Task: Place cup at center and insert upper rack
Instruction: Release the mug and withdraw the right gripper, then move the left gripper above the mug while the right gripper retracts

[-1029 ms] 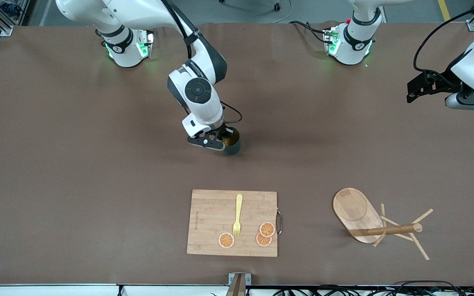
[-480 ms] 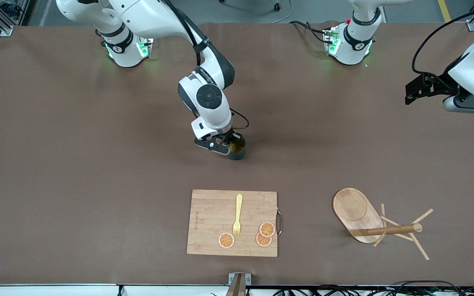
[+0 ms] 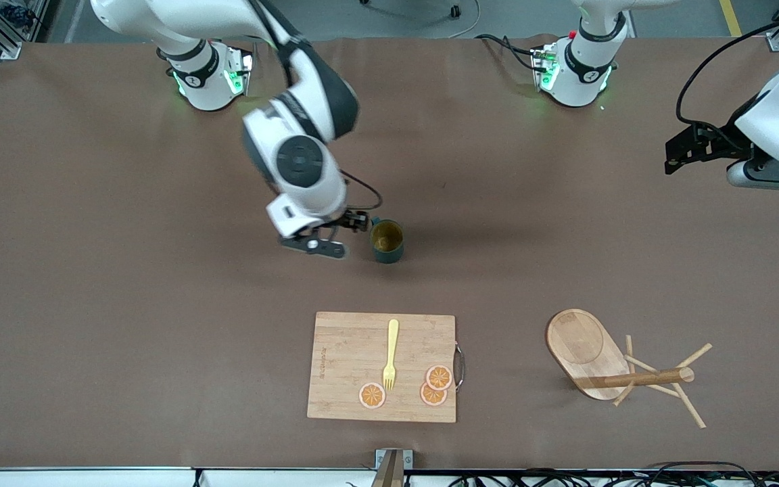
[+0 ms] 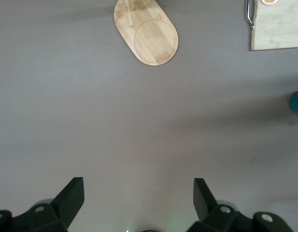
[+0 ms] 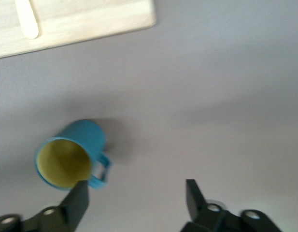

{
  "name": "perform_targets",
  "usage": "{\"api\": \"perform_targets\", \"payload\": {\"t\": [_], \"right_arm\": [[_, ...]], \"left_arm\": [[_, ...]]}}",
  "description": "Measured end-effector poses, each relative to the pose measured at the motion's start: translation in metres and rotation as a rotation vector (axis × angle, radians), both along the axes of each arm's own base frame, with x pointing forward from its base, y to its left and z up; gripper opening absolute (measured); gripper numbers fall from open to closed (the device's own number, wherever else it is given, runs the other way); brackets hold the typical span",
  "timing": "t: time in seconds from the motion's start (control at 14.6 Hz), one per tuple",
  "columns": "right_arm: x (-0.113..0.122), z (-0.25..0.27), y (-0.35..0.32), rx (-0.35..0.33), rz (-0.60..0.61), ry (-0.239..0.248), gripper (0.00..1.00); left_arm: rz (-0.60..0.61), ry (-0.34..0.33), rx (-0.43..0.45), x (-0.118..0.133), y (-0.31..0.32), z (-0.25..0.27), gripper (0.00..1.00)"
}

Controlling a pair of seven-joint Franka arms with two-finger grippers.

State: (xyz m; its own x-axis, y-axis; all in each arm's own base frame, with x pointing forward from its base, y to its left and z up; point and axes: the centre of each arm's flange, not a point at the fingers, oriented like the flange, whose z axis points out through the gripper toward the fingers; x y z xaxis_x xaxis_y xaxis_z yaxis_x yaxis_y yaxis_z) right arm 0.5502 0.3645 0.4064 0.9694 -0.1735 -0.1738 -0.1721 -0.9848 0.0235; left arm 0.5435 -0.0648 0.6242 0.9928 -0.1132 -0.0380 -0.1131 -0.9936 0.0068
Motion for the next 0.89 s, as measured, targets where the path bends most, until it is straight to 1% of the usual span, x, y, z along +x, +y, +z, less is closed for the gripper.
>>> {"api": "perform_targets", "payload": {"t": [0.14,0.34,0.48,0.62,0.75,0.89], "right_arm": [[0.014,0.045,-0.068,0.021,0.072,0.036,1.00],[0.034,0.084,-0.177,0.064,0.200,0.059,1.00],[0.042,0.104,-0.259,0.070,0.275,0.057,1.00],[0.041,0.118,-0.330,0.059,0.301,0.053,1.00],[0.038,0.127,-0.373,0.069,0.283,0.042,1.00],[0.037,0.139,-0.385,0.063,0.275,0.021,1.00]], "left_arm": [[-0.011,-0.018,-0.015,0.000,-0.016,0.002,1.00],[0.053,-0.017,-0.015,-0.001,-0.047,-0.002,1.00],[0.070,-0.025,-0.021,0.001,-0.073,-0.008,1.00],[0.077,-0.042,-0.034,0.003,-0.103,-0.014,1.00],[0.108,-0.029,-0.038,-0.001,-0.135,-0.023,1.00],[0.129,-0.015,-0.022,-0.011,-0.172,-0.034,1.00]]}}
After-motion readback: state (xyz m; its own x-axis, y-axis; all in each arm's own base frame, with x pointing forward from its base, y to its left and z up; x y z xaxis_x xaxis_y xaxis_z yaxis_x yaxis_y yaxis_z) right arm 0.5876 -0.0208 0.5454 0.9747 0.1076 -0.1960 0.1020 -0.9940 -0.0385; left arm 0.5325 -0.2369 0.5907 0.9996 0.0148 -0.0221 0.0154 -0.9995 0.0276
